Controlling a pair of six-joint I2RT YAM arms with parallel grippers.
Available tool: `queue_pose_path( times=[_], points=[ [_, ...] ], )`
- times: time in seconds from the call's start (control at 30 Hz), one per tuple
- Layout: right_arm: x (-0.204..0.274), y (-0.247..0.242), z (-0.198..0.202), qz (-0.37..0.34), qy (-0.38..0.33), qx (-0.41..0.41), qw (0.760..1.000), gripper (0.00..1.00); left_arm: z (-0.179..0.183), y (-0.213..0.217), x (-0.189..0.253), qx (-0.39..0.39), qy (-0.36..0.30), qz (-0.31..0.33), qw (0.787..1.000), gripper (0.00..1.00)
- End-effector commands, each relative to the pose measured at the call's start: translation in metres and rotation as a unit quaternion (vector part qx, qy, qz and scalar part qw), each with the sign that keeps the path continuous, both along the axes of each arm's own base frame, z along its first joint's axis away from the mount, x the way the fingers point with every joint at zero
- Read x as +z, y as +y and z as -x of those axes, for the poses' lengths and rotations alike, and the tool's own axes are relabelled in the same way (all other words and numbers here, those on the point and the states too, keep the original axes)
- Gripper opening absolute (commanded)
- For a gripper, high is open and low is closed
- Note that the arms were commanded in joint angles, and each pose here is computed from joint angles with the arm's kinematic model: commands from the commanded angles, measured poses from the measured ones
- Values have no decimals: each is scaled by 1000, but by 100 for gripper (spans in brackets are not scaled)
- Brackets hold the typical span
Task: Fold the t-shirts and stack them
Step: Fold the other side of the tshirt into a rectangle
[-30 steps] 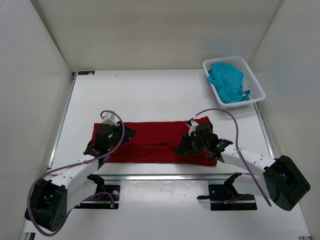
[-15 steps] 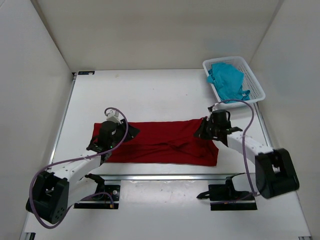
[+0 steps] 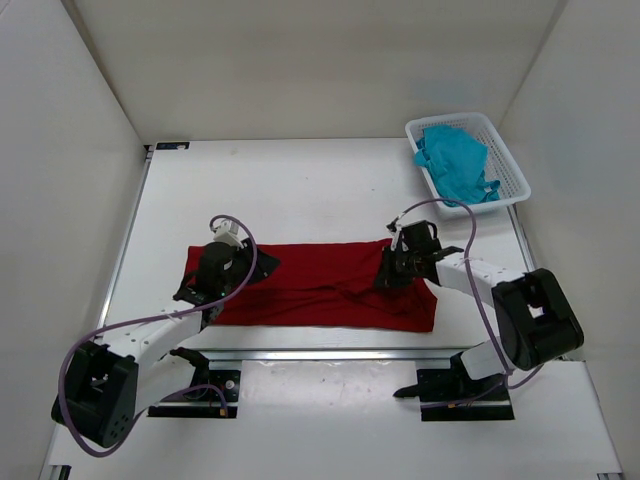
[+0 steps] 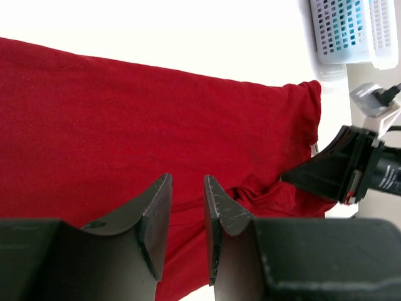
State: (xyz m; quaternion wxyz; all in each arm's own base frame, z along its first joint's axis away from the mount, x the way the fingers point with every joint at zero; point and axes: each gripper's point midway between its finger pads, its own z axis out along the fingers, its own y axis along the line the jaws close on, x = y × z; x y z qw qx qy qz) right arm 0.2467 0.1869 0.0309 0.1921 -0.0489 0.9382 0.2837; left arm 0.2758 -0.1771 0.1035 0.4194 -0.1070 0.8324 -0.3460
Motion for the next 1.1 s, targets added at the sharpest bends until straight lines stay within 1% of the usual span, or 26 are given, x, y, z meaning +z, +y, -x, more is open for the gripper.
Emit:
queue_pose_path(
  times=[0.0,0.13,0.2,0.3,0.37,0.4,0.47,0.5,0.53,0.6,0.63,0.67,0.73,0.8,0.83,0.9,0.97,1.07],
  points=[
    [-1,11,17,-6,16,49,999,0,-6,-3,18,-4,-27,6,1000,38],
    [9,25,43,-1,13,96,995,0,-5,0,20,-1,-33,8,999,38],
    [10,28,62,2,19,108,994,0,-8,3,23,6,-37,9,999,37],
    [12,33,82,0,26,122,992,0,-7,-2,26,-4,-39,12,999,38],
    [22,39,86,-12,19,134,991,0,-10,-4,30,-6,-43,12,999,37],
    [25,39,84,-15,15,133,991,0,-11,-2,30,-5,-43,8,999,38],
    [48,39,63,-33,-23,109,993,4,-11,-2,31,-6,-41,9,999,38],
    [57,32,45,-32,-48,82,995,8,-12,-2,35,-7,-43,11,999,37],
    [60,27,37,-29,-52,62,996,9,-14,1,38,-3,-50,11,999,38],
    [68,2,-1,-17,-91,-6,996,13,-13,1,36,-1,-47,5,999,38],
    [69,-11,-17,-15,-92,-43,995,13,-12,-1,38,-3,-51,5,999,38],
    [62,-15,-22,-9,-81,-52,995,11,-9,-5,36,-10,-47,7,999,38],
    [56,-21,-43,7,-84,-69,994,10,-4,-13,32,-19,-44,7,999,38],
    [30,-16,-47,27,-41,-52,997,2,-1,-17,27,-27,-41,4,999,38],
    [25,-14,-46,37,-32,-45,998,0,0,-19,27,-32,-39,6,999,37],
    [7,-10,-36,43,-5,-30,999,0,2,-17,24,-30,-36,4,999,38],
    [-4,-8,-25,49,3,-24,999,0,7,-17,20,-34,-36,2,999,37],
    [-8,-5,-13,49,9,-15,999,0,14,-20,14,-39,-32,9,999,38]
  ],
)
